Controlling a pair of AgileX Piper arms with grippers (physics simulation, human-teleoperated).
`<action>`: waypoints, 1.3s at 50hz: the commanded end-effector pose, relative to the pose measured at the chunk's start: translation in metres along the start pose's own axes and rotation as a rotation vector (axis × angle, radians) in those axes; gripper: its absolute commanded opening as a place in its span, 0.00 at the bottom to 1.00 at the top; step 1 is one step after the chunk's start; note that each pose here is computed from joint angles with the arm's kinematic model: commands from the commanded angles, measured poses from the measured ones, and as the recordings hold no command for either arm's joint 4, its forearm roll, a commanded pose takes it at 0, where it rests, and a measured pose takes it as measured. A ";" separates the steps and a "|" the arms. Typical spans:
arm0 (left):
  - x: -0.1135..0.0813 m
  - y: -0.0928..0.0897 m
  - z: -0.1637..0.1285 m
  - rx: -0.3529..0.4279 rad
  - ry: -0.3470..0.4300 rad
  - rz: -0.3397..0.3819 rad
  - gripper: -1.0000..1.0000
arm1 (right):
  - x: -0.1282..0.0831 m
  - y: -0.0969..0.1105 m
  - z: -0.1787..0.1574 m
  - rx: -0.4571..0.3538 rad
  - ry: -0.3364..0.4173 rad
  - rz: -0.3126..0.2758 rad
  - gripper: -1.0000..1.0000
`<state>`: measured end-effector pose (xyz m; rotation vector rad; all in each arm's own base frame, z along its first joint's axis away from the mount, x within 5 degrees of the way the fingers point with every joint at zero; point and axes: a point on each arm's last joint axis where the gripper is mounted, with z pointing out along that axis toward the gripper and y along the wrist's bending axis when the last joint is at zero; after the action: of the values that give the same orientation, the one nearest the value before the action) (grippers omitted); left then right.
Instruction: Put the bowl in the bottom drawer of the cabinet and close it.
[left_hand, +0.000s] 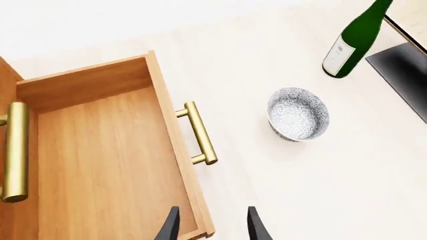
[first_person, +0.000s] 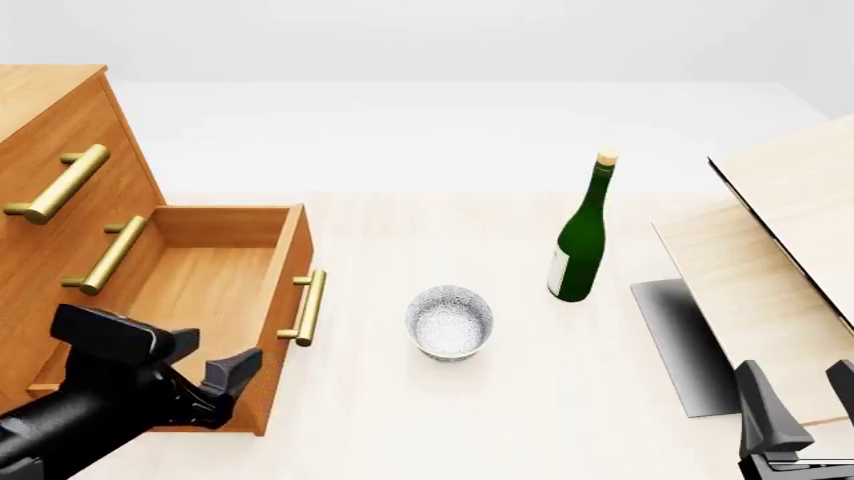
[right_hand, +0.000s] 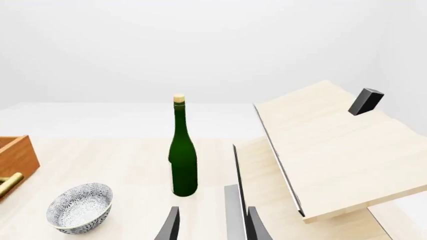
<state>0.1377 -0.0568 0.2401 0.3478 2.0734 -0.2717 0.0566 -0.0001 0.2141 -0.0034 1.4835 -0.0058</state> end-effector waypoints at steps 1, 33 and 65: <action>-0.008 0.000 -0.025 -0.001 -0.092 0.013 1.00 | 0.000 0.000 0.000 0.000 0.000 0.000 1.00; -0.026 0.002 -0.060 -0.021 -0.329 0.043 1.00 | 0.000 0.000 0.000 0.000 0.000 0.000 1.00; -0.039 -0.007 -0.025 0.054 -0.357 0.002 1.00 | 0.000 0.000 0.000 0.000 0.000 0.000 1.00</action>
<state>0.1231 -0.0536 0.2891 0.3241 1.7233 -0.3287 0.0566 -0.0001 0.2141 -0.0034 1.4835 -0.0058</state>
